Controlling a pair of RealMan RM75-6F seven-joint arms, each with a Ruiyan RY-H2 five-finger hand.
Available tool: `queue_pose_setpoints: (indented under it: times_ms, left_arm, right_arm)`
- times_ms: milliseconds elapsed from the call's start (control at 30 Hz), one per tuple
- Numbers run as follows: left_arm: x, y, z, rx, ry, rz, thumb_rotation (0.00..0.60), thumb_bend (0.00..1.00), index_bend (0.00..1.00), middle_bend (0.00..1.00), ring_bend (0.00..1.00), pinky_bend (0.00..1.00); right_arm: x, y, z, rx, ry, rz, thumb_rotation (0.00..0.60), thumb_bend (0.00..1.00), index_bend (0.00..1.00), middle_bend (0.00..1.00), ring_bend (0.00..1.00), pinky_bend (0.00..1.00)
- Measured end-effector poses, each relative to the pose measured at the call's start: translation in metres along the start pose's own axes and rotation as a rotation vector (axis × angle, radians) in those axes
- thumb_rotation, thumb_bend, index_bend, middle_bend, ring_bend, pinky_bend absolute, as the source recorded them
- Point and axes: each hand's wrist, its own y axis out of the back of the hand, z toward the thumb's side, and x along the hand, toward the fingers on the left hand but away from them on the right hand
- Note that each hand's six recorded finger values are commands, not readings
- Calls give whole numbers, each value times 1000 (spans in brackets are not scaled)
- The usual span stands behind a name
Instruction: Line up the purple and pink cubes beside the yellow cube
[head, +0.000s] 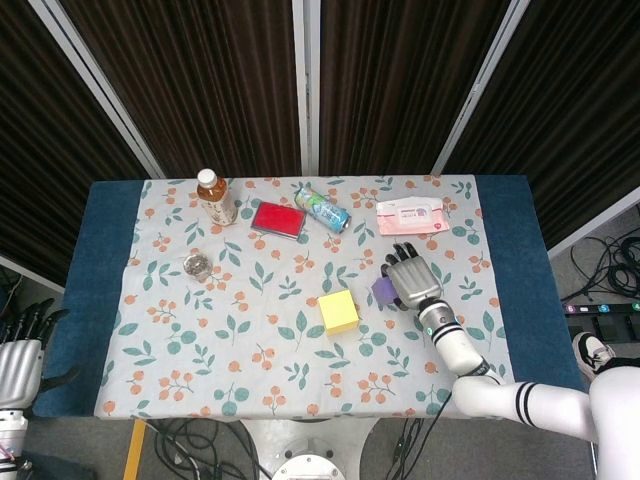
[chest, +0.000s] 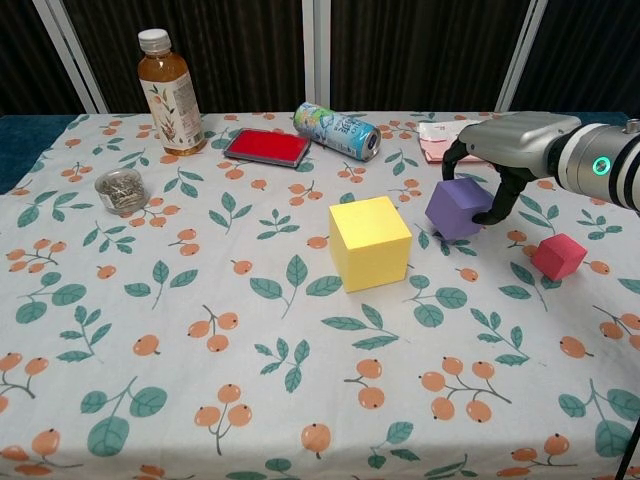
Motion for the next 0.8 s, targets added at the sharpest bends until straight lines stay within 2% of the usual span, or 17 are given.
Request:
queue_pose_setpoints:
  times_ms: [333,800]
  left_arm:
    - [-1,0,-2,-4,3,-1,600,30,250,184,93,127]
    - [1,-2,-4,-8,1,-1,600,31,250,184,93,127]
  right_arm:
    - [6,0,19,-9,4,41,600,199,449,179,0,0]
    - [5,-3,43,19,20,63,600,198,452,168,0,0]
